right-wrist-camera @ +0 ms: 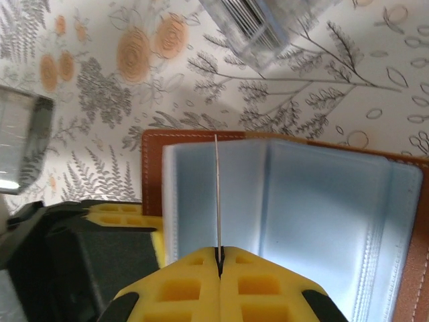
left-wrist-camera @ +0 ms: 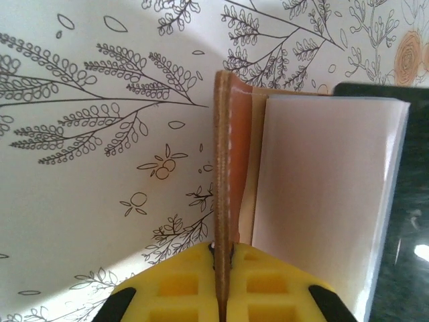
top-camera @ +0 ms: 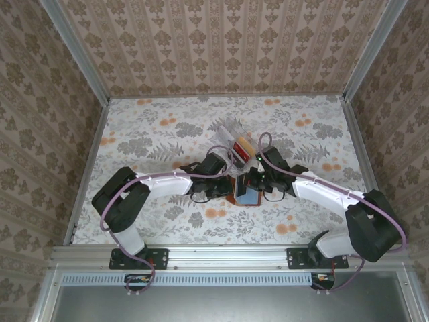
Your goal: Put the credit cards into the card holder
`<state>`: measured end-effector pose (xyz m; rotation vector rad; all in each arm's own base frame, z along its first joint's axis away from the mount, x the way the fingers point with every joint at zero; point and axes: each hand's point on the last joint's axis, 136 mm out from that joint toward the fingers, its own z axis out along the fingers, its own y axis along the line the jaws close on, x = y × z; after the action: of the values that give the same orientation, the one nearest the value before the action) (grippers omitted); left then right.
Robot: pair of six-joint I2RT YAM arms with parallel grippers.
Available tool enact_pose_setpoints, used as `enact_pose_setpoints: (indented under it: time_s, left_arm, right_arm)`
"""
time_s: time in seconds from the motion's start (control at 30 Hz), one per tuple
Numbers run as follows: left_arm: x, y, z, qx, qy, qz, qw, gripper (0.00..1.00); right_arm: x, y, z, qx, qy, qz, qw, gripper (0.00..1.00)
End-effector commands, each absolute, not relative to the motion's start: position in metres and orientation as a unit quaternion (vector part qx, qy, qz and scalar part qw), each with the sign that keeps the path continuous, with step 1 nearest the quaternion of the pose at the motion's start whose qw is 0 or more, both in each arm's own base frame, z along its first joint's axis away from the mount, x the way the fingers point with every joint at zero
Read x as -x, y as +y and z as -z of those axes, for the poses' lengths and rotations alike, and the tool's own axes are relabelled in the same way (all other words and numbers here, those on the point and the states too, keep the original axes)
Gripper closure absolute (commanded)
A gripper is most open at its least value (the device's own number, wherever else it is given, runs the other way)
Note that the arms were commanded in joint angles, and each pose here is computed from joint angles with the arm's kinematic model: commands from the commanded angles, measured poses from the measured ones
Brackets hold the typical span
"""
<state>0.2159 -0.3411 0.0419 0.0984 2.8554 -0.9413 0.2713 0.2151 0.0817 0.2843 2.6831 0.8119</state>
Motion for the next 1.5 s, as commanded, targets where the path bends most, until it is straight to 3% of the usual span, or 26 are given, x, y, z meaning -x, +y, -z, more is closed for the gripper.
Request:
enact_pose_setpoints:
  time_s: [0.0, 0.2, 0.27, 0.33, 0.43, 0.5, 0.77, 1.03, 1.17, 1.47]
  left_arm:
    - [-0.212, -0.332, -0.041, -0.025, 0.952, 0.298, 0.068, 0.88]
    - [-0.213, -0.318, -0.044, -0.021, 0.959, 0.266, 0.091, 0.66]
    - [-0.214, -0.317, -0.047, -0.024, 0.959, 0.265, 0.1, 0.63]
    - [-0.215, -0.317, -0.048, -0.028, 0.959, 0.265, 0.099, 0.71]
    - [-0.213, -0.321, -0.044, -0.03, 0.96, 0.263, 0.09, 0.93]
    - [-0.211, -0.322, -0.039, -0.031, 0.962, 0.26, 0.083, 0.99]
    - [-0.209, -0.323, -0.03, -0.031, 0.964, 0.255, 0.073, 1.0]
    - [-0.21, -0.319, -0.033, -0.027, 0.964, 0.249, 0.084, 1.0]
    - [-0.212, -0.311, -0.04, -0.024, 0.966, 0.236, 0.099, 0.87]
    - [-0.222, -0.289, -0.054, 0.0, 0.968, 0.202, 0.15, 0.43]
  right_arm:
    - [-0.266, 0.21, -0.056, -0.118, 0.948, -0.261, 0.141, 1.0]
    - [-0.262, 0.21, -0.041, -0.118, 0.952, -0.255, 0.124, 1.0]
    - [-0.261, 0.21, -0.039, -0.117, 0.953, -0.252, 0.121, 1.0]
    - [-0.261, 0.211, -0.04, -0.113, 0.953, -0.252, 0.124, 1.0]
    - [-0.263, 0.214, -0.051, -0.112, 0.947, -0.268, 0.138, 1.0]
    - [-0.266, 0.216, -0.062, -0.11, 0.942, -0.28, 0.152, 1.0]
    - [-0.272, 0.225, -0.082, -0.102, 0.928, -0.313, 0.172, 1.0]
    - [-0.267, 0.223, -0.049, -0.108, 0.944, -0.282, 0.135, 1.0]
    - [-0.26, 0.217, -0.031, -0.11, 0.954, -0.254, 0.12, 1.0]
    - [-0.254, 0.213, -0.02, -0.111, 0.959, -0.239, 0.108, 1.0]
